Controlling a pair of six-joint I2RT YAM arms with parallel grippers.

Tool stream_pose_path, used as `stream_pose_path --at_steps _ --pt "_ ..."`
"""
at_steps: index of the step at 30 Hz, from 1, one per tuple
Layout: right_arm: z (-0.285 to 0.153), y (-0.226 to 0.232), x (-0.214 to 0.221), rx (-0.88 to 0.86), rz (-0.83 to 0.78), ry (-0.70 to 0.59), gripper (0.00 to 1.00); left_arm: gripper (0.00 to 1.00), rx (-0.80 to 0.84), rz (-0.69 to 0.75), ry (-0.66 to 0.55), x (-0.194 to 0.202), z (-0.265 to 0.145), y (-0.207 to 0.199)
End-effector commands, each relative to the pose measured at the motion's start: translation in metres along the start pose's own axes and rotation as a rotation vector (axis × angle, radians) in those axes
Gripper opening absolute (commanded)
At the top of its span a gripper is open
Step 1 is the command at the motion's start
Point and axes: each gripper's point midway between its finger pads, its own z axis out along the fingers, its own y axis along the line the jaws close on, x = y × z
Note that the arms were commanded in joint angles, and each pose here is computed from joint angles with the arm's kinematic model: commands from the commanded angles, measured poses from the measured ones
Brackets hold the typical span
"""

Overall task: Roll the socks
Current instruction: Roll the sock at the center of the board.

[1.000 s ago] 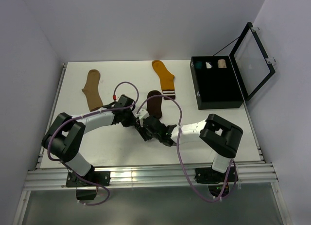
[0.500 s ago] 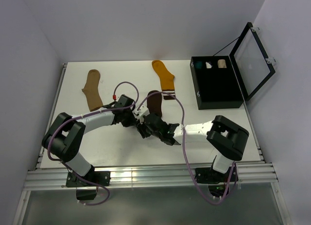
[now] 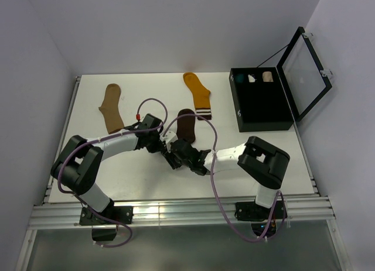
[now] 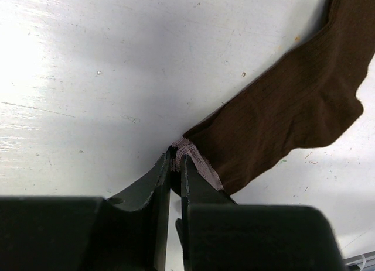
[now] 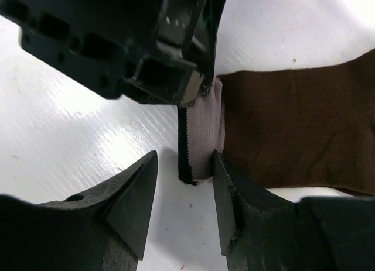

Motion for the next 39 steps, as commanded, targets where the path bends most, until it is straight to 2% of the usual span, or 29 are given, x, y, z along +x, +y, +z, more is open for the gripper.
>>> stream_pose_path --at_steps 1,7,11,15,18,19,21,22,26,33,35,37,39 --pt "0.005 0.004 -0.013 -0.008 -0.012 -0.031 0.49 0.14 -0.02 0.031 0.023 0.004 0.002 0.003" --pt "0.005 -0.001 0.002 0.018 -0.011 0.003 0.42 0.15 -0.017 0.027 0.02 0.003 0.002 0.002" --pt "0.004 -0.002 0.008 0.018 -0.003 0.017 0.18 0.16 -0.009 0.021 0.021 0.003 0.002 -0.001" --pt "0.004 0.006 0.009 -0.035 0.029 0.031 0.01 0.21 0.005 -0.009 0.009 0.001 -0.002 -0.004" --pt "0.004 0.003 0.01 -0.091 0.116 0.047 0.0 0.28 0.037 -0.042 -0.039 -0.009 -0.014 -0.011" --pt "0.003 0.002 0.009 -0.111 0.143 0.049 0.0 0.35 0.038 -0.053 -0.054 -0.011 -0.017 -0.01" --pt "0.002 0.0 0.006 -0.182 0.219 0.061 0.0 0.43 0.056 -0.079 -0.108 -0.021 -0.028 -0.013" --pt "0.002 0.001 0.005 -0.208 0.261 0.071 0.0 0.51 0.056 -0.089 -0.122 -0.023 -0.031 -0.012" --pt "-0.004 0.006 -0.002 -0.375 0.41 0.087 0.0 0.64 0.111 -0.142 -0.189 -0.034 -0.047 -0.016" --pt "-0.012 0.0 -0.007 -0.612 0.701 0.094 0.0 0.67 0.166 -0.199 -0.195 -0.029 -0.052 -0.015" --pt "-0.014 -0.01 -0.013 -0.646 0.804 0.07 0.0 0.67 0.174 -0.202 -0.18 -0.025 -0.049 -0.015" --pt "-0.015 -0.015 -0.005 -0.674 0.912 0.103 0.0 0.67 0.177 -0.206 -0.167 -0.022 -0.045 -0.015" --pt "-0.011 -0.018 -0.002 -0.69 0.954 0.101 0.0 0.68 0.187 -0.206 -0.153 -0.02 -0.043 -0.018"
